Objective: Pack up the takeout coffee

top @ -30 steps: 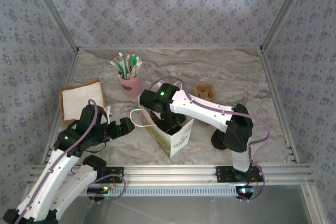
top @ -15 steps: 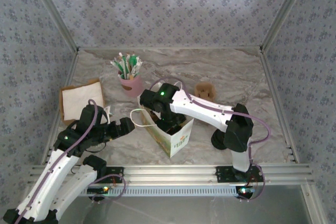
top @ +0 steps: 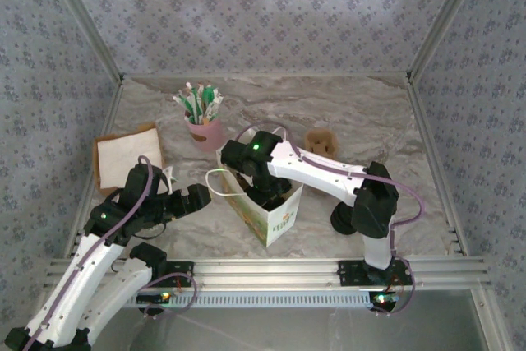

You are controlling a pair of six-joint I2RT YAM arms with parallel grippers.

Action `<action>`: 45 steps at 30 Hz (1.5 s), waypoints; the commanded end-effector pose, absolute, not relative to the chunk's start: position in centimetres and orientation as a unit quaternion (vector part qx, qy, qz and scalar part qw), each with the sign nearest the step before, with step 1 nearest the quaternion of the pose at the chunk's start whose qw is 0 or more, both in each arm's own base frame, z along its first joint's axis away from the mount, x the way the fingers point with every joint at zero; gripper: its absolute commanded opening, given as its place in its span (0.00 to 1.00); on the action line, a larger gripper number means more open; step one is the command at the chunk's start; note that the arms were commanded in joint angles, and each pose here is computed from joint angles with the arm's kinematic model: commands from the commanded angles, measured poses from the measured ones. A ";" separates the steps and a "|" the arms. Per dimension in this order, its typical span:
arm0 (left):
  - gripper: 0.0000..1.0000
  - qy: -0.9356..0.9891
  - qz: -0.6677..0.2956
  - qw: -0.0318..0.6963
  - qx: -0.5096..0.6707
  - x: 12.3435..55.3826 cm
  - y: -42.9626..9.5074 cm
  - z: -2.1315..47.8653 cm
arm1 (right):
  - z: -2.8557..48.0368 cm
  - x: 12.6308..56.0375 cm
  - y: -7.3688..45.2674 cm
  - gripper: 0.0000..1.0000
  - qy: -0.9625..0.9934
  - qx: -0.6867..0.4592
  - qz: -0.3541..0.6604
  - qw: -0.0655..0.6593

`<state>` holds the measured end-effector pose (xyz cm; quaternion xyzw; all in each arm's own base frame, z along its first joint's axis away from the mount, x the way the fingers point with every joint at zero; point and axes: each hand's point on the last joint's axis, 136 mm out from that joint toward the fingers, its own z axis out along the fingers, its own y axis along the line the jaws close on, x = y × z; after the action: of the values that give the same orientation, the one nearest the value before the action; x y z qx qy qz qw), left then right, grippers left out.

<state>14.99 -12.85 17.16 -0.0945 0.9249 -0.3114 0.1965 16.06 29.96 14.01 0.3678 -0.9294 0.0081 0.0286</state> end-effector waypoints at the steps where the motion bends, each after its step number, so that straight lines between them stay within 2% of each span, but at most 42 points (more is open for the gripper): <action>1: 0.98 0.921 -0.314 0.209 -0.096 15.0 -12.7 18.1 | 11.7 15.3 30.1 0.70 -0.925 0.375 0.008 0.061; 29: 0.98 0.921 -0.313 0.211 -0.095 14.9 -12.6 18.2 | 11.3 15.6 30.4 0.70 -0.926 0.374 0.005 0.056; 45: 0.98 0.921 -0.313 0.210 -0.094 15.0 -12.7 18.2 | 8.9 15.4 30.3 0.70 -0.927 0.367 0.006 0.073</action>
<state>15.03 -12.67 17.32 -0.0954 0.9238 -0.3098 0.2039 16.85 30.40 13.08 0.3610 -0.9324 -0.0061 0.0142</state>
